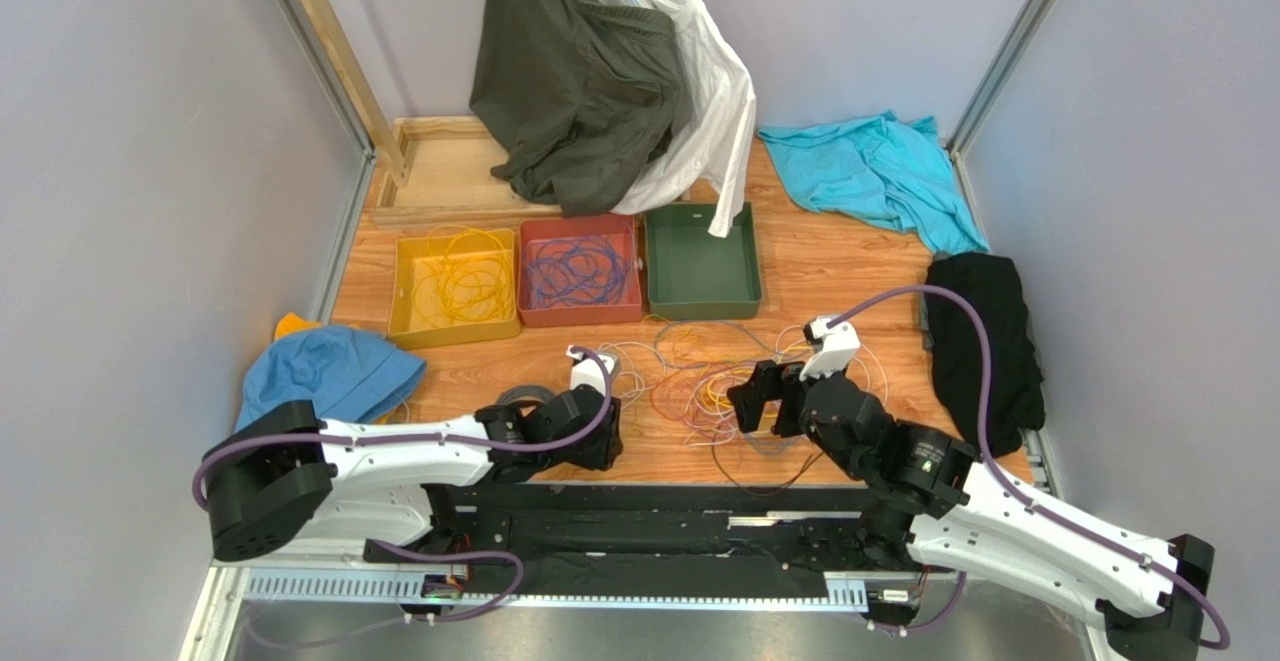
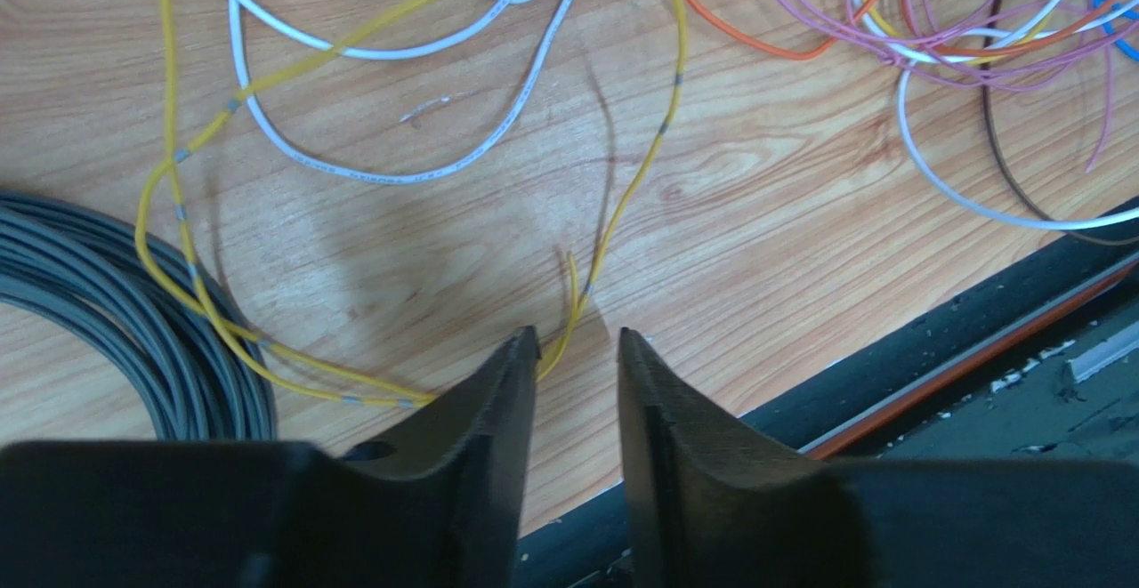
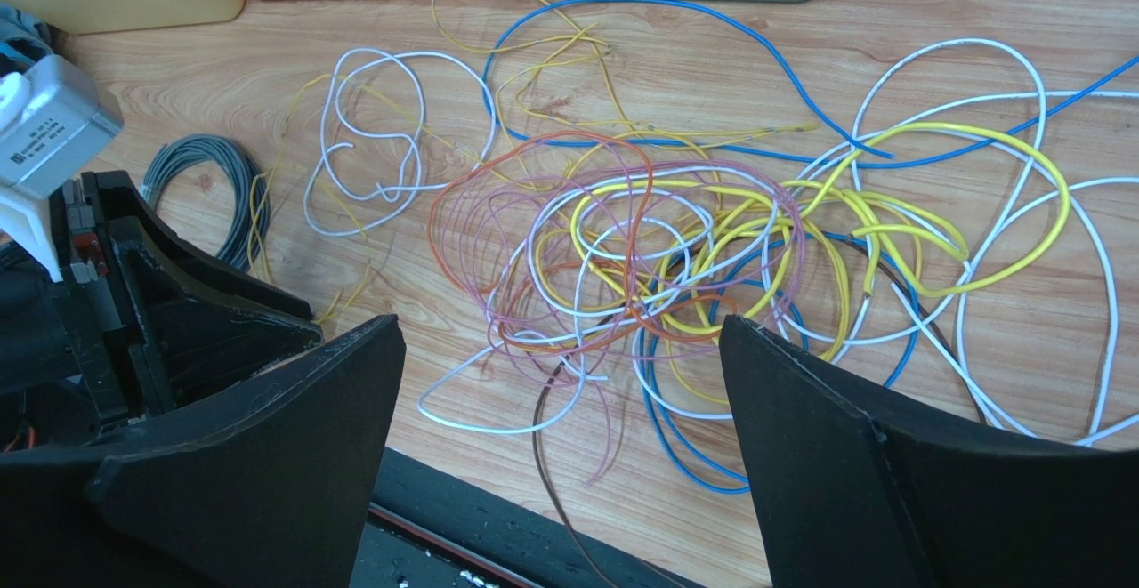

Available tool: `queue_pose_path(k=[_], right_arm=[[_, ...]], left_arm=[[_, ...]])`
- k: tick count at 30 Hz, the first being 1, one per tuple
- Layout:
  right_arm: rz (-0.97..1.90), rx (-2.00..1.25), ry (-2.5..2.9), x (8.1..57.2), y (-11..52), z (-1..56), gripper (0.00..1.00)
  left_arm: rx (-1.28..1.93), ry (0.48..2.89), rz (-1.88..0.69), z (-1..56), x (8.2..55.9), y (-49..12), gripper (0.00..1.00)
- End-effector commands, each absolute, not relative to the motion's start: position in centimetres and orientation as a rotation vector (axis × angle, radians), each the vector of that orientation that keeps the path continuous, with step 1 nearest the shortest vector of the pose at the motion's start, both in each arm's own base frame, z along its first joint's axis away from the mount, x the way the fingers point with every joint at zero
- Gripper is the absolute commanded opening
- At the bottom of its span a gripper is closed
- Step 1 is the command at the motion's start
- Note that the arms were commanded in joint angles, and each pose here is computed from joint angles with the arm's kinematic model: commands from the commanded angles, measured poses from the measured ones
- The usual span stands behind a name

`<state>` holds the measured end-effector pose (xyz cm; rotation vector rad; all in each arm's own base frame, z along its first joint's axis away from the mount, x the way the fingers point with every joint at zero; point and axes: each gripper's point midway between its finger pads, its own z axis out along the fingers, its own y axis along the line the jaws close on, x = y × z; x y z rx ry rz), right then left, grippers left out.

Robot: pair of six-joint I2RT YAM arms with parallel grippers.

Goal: Untangle the cables

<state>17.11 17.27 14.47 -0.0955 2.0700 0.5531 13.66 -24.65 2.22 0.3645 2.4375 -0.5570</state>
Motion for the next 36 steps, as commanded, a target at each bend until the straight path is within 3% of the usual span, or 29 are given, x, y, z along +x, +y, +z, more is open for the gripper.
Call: queue_pose_path(k=[1,8,11,14,18,28,36], right_arm=[[0.602,-0.073,2.034,17.3,17.8,15.5,0.93],[0.596,-0.072,2.036,17.2,17.6,15.3,0.93],[0.595,-0.068,2.036,17.2,17.6,15.3,0.93],[0.596,-0.071,2.038,17.2,17.6,15.3,0.93],[0.600,-0.071,2.030,17.2,17.5,15.9,0.93],[0.635,-0.099,1.985,16.9,17.5,17.6,0.94],[0.700,-0.124,1.941,17.1,18.9,19.5,0.93]], left_arm=[[0.360,2.446,-0.548,1.8,13.5,-24.5,0.43],[0.378,2.469,-0.520,1.0,13.4,-24.5,0.51],[0.393,2.486,-0.517,0.4,13.1,-24.6,0.37],[0.393,2.497,-0.509,0.2,13.0,-24.6,0.02],[0.404,2.451,-0.499,3.1,13.5,-24.6,0.00],[0.385,1.968,-0.571,27.5,17.8,-23.7,0.00],[0.412,1.866,-0.515,35.4,19.1,-23.7,0.00]])
